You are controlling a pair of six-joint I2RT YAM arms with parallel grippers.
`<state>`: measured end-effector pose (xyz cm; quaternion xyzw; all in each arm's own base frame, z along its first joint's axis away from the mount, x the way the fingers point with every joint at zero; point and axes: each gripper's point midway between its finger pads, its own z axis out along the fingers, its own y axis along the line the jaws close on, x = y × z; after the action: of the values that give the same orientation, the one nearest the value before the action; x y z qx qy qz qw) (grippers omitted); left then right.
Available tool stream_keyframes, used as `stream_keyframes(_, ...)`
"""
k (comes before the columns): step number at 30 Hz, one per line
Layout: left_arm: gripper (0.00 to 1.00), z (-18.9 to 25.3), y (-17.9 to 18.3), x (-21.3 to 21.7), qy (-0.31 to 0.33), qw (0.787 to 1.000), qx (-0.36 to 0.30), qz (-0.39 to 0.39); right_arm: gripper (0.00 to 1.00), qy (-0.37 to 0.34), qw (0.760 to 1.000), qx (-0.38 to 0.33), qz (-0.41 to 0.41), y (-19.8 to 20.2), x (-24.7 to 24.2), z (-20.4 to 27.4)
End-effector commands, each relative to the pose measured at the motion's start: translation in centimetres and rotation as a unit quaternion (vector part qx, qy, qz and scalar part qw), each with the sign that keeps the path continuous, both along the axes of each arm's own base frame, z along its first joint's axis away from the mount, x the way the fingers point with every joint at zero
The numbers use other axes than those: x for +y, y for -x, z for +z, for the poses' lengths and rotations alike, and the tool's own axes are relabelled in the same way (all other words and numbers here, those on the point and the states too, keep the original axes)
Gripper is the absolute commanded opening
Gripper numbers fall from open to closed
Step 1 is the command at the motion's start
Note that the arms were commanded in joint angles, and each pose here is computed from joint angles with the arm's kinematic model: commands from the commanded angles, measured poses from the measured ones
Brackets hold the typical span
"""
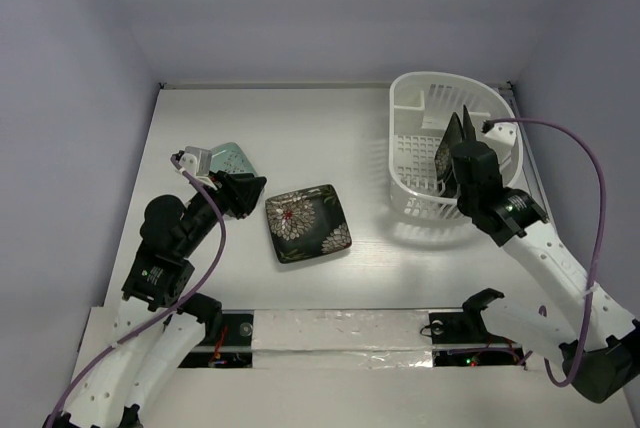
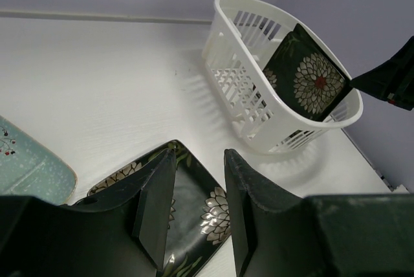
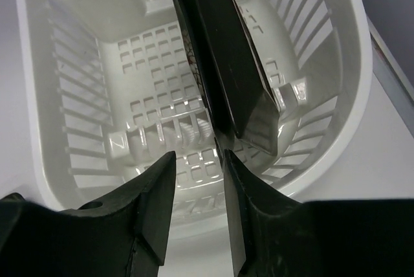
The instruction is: Unload the plates from the dish rack
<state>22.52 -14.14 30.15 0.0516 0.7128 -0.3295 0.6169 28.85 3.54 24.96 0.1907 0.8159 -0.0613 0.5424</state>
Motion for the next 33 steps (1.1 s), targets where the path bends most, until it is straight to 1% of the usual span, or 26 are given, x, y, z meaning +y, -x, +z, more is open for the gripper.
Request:
stream_keyframes(1, 0.33, 2.9, 0.5, 0.0, 0.012, 0.999, -0.04, -0.005, 0.42, -0.004, 1.0, 0.0, 0.009, -0.8, 0.0, -0.2)
stream_keyframes(5, 0.33, 2.9, 0.5, 0.0, 0.012, 0.999, -0.04, -0.005, 0.46, -0.011, 1.0, 0.002, 0.012, -1.7, -0.2, -0.8)
stream_keyframes(10, 0.33, 2.8, 0.5, 0.0, 0.011, 0.999, -0.038, -0.005, 0.46, -0.006, 1.0, 0.016, -0.002, -3.0, -0.9, -2.2)
stream_keyframes(15, 0.33, 2.7, 0.3, -0.1, 0.011, 0.999, -0.037, -0.005, 0.46, -0.009, 1.0, 0.009, -0.022, -4.2, -1.8, -2.5)
stream_keyframes(26, 0.33, 2.7, 0.3, 0.0, 0.01, 0.999, -0.036, -0.004, 0.47, 0.039, 0.996, 0.037, -0.072, -6.2, -3.4, -3.9)
stream_keyframes(29, 0.33, 2.7, 0.3, 0.0, 0.01, 0.999, -0.036, -0.003, 0.41, 0.055, 0.995, 0.039, -0.079, -6.4, -3.8, -3.7)
stream_keyframes(30, 0.33, 2.6, 0.3, 0.0, 0.009, 0.999, -0.035, -0.004, 0.39, 0.061, 0.994, 0.04, -0.077, -6.4, -3.9, -3.6)
stream_keyframes(31, 0.33, 2.6, 0.3, 0.0, 0.01, 0.999, -0.036, -0.004, 0.32, 0.068, 0.994, 0.04, -0.081, -6.3, -4.1, -3.4)
stream_keyframes(33, 0.33, 2.7, 0.3, 0.0, 0.01, 0.999, -0.037, -0.004, 0.28, 0.08, 0.993, 0.045, -0.079, -6.2, -4.3, -3.2)
